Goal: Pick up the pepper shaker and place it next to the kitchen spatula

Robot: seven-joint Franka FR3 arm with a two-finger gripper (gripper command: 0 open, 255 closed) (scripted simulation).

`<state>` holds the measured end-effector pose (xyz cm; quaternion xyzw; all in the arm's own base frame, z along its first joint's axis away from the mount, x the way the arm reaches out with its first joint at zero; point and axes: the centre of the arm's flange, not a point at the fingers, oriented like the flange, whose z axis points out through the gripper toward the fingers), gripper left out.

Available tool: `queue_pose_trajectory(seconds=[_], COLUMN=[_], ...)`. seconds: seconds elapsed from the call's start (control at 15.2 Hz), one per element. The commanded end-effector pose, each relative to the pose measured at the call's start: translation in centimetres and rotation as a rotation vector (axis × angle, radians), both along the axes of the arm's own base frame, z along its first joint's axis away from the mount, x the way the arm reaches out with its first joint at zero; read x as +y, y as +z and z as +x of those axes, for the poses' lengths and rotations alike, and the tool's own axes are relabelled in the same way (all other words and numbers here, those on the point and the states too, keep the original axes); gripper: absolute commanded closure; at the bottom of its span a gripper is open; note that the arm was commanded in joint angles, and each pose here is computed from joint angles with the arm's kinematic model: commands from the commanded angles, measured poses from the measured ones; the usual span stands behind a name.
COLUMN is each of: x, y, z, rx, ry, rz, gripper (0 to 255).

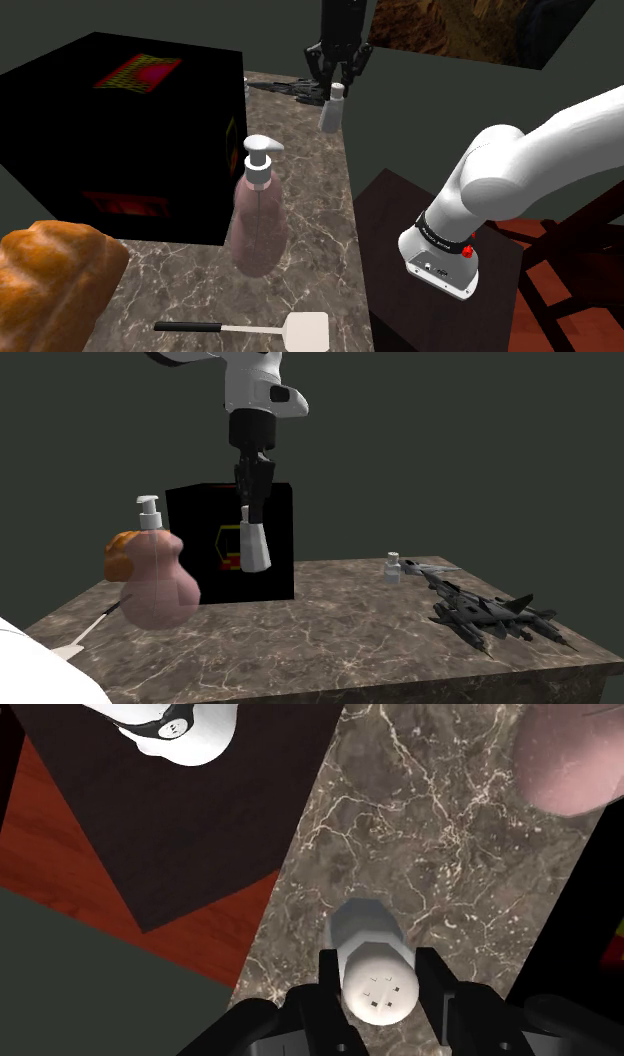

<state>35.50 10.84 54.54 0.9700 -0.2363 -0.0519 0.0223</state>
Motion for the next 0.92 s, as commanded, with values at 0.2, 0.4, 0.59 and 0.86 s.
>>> queue_pose_trajectory(seconds=[0.2,0.4,0.59,0.86], x=[5.7,9.1,12.4,16.8], y=[0.1,0.1,0.1,0.1], z=[-3.6,-5.7,-7.8,-10.7], rx=[0.0,0.0,0.0,0.0], ry=[-0.001,-0.001,-0.001,-0.001], rz=[0.0,0.0,0.0,0.0], gripper=[255,255,255,255])
